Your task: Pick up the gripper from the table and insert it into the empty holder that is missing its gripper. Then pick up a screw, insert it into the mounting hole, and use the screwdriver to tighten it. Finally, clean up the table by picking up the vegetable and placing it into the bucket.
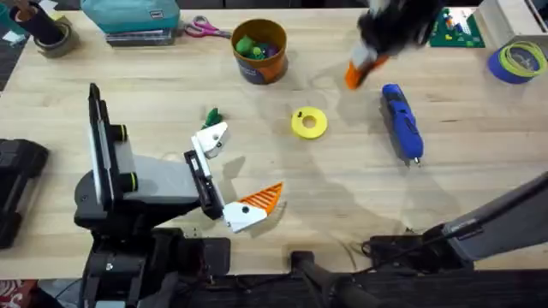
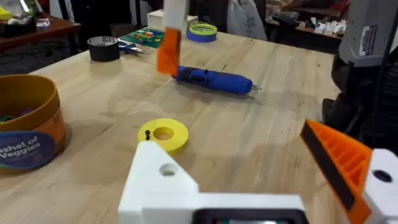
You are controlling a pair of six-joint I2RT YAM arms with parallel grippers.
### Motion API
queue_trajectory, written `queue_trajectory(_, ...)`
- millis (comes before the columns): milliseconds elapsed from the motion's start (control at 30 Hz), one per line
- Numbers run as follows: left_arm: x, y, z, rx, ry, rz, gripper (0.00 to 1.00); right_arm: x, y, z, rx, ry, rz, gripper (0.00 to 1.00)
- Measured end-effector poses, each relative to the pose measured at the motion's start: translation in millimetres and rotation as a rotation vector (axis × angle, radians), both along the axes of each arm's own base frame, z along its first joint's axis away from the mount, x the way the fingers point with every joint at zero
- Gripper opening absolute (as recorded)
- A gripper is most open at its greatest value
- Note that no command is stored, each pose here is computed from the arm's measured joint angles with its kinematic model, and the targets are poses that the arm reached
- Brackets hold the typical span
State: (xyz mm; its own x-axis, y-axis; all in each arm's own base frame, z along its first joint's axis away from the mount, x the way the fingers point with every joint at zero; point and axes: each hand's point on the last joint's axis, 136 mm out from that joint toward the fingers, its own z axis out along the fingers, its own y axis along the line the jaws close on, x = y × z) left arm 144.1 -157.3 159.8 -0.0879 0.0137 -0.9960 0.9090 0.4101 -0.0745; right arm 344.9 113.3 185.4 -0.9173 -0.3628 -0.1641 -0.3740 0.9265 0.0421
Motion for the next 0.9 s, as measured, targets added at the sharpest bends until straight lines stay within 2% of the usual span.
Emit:
queue_trajectory(33,0.0,0.0,0,0.000,0.000,0.000,0.986,14,5,41,0.042,-0.124,-0.017,0.009)
queue_trajectory(167,0.0,0.0,0,0.000,0.000,0.000,0.986,11,8,85,0.087,-0.247,-0.024,0.009)
queue_trajectory(267,0.0,0.0,0,0.000,0.000,0.000,0.986,1,12,105,0.113,-0.296,-0.027,0.009)
queue_trajectory(400,0.0,0.0,0,0.000,0.000,0.000,0.986,-8,18,116,0.154,-0.311,-0.035,0.009)
queue_trajectory(600,0.0,0.0,0,0.000,0.001,0.000,0.986,-16,37,119,0.267,-0.269,-0.015,0.009)
queue_trajectory(900,0.0,0.0,0,0.000,0.000,0.000,0.986,-15,72,123,0.477,-0.311,0.067,0.009)
